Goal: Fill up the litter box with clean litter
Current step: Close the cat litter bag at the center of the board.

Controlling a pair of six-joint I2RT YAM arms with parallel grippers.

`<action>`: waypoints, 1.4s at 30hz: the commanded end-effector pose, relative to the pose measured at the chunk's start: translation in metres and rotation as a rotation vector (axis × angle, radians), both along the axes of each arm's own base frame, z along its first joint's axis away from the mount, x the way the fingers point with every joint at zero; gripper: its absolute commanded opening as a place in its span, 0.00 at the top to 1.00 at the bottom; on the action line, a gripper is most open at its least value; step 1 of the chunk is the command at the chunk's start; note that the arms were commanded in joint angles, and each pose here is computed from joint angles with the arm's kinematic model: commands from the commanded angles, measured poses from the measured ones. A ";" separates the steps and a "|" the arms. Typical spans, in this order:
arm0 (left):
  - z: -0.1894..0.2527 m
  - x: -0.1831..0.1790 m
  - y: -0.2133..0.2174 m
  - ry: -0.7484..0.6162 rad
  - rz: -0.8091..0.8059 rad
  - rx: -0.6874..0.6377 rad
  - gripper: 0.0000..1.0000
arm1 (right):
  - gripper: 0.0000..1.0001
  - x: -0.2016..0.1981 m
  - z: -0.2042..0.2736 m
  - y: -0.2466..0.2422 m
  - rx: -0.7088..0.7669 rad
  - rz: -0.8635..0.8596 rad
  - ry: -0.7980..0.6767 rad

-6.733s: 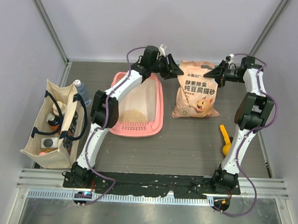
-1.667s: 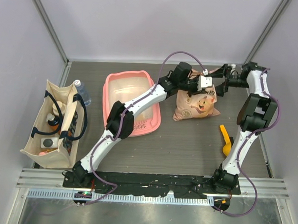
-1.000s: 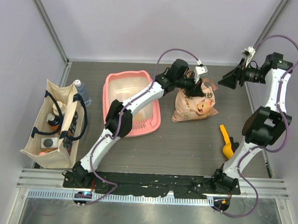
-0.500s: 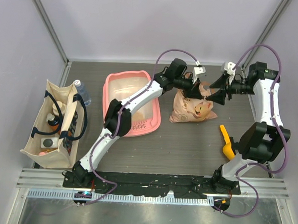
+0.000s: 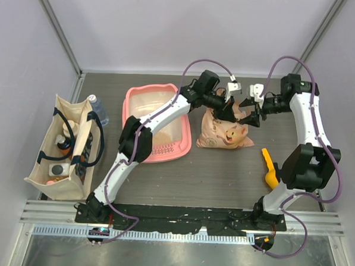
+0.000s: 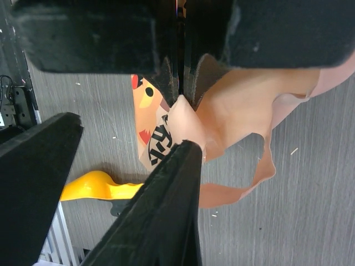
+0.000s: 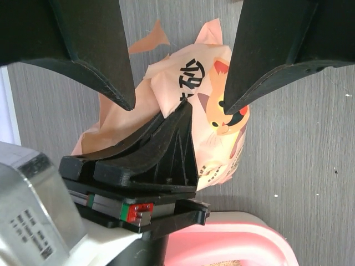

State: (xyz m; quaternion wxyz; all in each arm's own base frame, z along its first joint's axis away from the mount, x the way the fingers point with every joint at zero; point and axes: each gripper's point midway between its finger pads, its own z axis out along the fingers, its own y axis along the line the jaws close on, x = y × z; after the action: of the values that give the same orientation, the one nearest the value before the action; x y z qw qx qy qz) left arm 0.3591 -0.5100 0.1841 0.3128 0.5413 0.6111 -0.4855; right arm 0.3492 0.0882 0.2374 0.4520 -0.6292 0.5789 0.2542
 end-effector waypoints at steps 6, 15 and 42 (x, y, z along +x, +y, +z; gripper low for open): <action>0.057 -0.024 0.016 -0.013 -0.049 -0.085 1.00 | 0.35 -0.025 -0.041 -0.001 -0.024 0.067 0.154; 0.055 -0.021 0.014 0.005 -0.034 -0.076 1.00 | 0.36 -0.022 -0.052 0.004 0.041 0.082 0.163; 0.038 -0.023 -0.023 -0.192 -0.118 -0.161 0.73 | 0.98 -0.019 -0.060 0.000 0.202 -0.123 0.540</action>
State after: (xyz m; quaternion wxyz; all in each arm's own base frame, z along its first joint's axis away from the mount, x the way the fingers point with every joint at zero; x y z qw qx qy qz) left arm 0.3496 -0.5106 0.1944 0.3413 0.5731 0.5703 -0.4794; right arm 0.3553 0.0804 0.1701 0.3967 -0.4971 0.6643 0.3926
